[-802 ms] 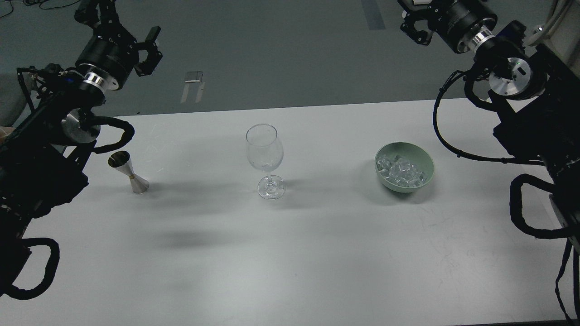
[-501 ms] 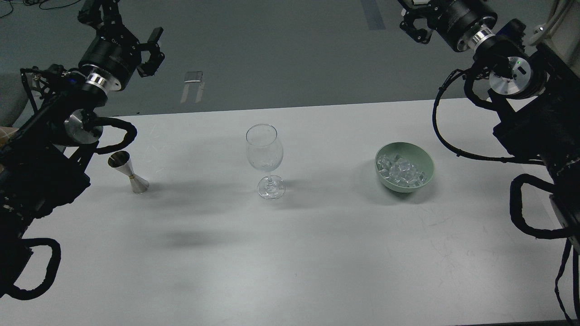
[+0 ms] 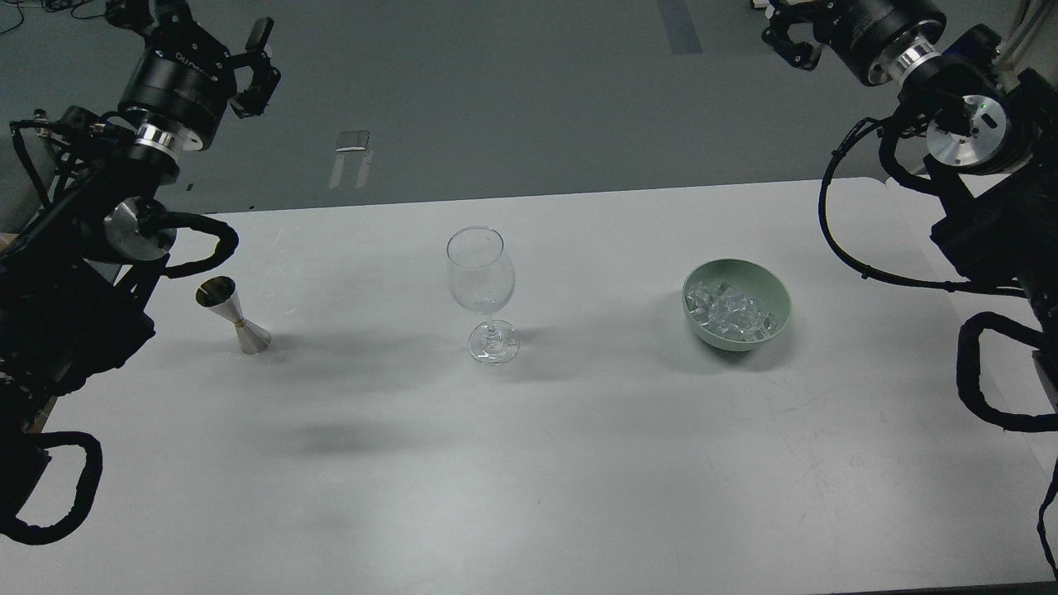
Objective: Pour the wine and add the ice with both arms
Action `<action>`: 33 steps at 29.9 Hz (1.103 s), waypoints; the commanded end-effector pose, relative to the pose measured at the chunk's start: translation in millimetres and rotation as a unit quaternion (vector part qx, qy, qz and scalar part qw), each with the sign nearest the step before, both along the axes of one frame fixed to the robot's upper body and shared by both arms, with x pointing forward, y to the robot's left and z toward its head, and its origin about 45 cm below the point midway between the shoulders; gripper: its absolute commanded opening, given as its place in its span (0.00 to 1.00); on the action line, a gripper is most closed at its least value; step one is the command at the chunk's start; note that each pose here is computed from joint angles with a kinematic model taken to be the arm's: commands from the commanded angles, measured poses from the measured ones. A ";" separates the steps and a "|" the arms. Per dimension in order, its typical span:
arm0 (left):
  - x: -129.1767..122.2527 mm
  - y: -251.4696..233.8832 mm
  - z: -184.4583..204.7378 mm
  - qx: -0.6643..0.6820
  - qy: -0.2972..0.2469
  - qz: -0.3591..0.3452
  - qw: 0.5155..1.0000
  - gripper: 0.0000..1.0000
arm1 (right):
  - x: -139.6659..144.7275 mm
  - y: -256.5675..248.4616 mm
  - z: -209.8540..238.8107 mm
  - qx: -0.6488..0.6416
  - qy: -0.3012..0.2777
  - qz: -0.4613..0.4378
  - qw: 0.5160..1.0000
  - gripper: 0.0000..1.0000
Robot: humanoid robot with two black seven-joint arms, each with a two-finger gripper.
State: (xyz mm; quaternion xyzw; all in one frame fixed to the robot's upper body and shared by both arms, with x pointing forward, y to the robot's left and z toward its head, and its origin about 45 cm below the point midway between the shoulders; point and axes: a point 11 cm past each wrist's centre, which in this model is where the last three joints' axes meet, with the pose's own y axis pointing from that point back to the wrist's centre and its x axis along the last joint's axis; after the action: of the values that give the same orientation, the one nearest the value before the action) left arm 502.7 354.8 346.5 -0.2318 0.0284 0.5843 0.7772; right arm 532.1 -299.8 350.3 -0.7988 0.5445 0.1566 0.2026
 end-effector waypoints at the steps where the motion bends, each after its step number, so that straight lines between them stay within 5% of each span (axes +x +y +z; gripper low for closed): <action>1: -0.2 16.2 15.6 0.006 -0.007 0.014 1.000 0.98 | 0.0 -6.1 4.7 -0.001 -0.004 -0.005 1.000 1.00; 18: 5.8 -31.0 -23.1 -0.038 0.067 -0.044 0.996 0.98 | -0.2 -6.7 5.6 0.002 -0.010 -0.008 1.000 1.00; 33: -5.1 -7.9 13.3 -0.092 0.097 -0.060 0.989 0.98 | -3.3 -12.1 8.0 -0.003 -0.018 -0.009 1.000 1.00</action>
State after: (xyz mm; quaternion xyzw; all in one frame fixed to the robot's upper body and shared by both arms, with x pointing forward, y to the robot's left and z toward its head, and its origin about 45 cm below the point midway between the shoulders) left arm 507.2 347.4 345.6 -0.2691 0.1717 0.5632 0.7622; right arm 529.3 -309.8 359.6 -0.7984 0.5461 0.1394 0.2120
